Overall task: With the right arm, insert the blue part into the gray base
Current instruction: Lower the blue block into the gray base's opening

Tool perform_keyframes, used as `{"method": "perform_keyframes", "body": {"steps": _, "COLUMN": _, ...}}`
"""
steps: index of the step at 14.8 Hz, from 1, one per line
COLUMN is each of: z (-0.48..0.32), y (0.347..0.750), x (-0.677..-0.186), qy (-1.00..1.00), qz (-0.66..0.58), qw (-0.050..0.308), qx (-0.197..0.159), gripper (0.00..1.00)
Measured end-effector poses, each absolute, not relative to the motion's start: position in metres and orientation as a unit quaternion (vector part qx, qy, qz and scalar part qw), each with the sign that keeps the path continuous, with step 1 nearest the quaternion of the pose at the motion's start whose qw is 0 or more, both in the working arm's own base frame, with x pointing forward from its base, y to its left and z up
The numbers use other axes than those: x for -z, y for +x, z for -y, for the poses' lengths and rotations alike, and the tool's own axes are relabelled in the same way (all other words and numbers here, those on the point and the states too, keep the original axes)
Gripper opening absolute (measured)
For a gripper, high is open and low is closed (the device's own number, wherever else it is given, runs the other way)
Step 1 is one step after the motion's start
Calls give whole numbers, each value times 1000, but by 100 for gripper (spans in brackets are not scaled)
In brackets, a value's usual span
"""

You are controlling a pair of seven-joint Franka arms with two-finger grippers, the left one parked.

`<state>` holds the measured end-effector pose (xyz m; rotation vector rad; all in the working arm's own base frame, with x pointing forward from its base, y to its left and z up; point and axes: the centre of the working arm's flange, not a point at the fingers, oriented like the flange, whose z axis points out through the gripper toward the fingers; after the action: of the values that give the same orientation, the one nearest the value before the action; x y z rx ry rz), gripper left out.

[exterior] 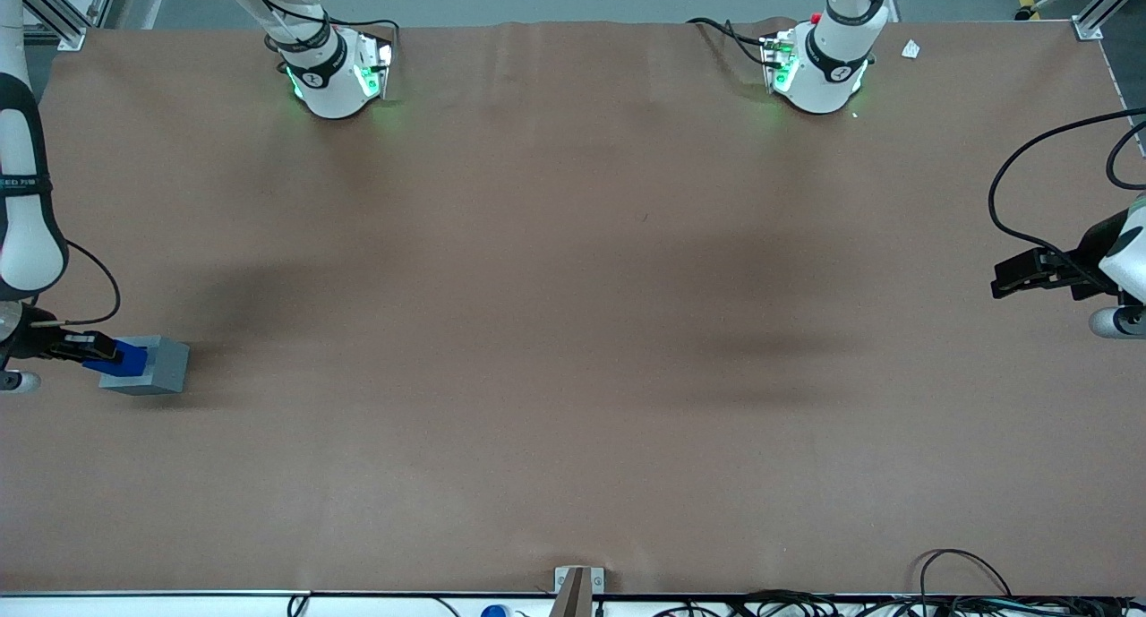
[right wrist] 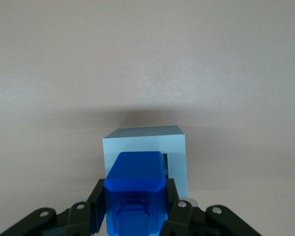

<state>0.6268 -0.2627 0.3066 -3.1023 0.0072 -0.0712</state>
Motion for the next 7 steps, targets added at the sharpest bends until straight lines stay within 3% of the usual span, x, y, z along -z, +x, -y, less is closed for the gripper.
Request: {"method": "perform_keyframes", "body": {"steps": 7, "z": 267, "y": 627, "x": -306, "qy": -999, "qz": -4, "qw": 15, "qx": 28, "gripper": 51}}
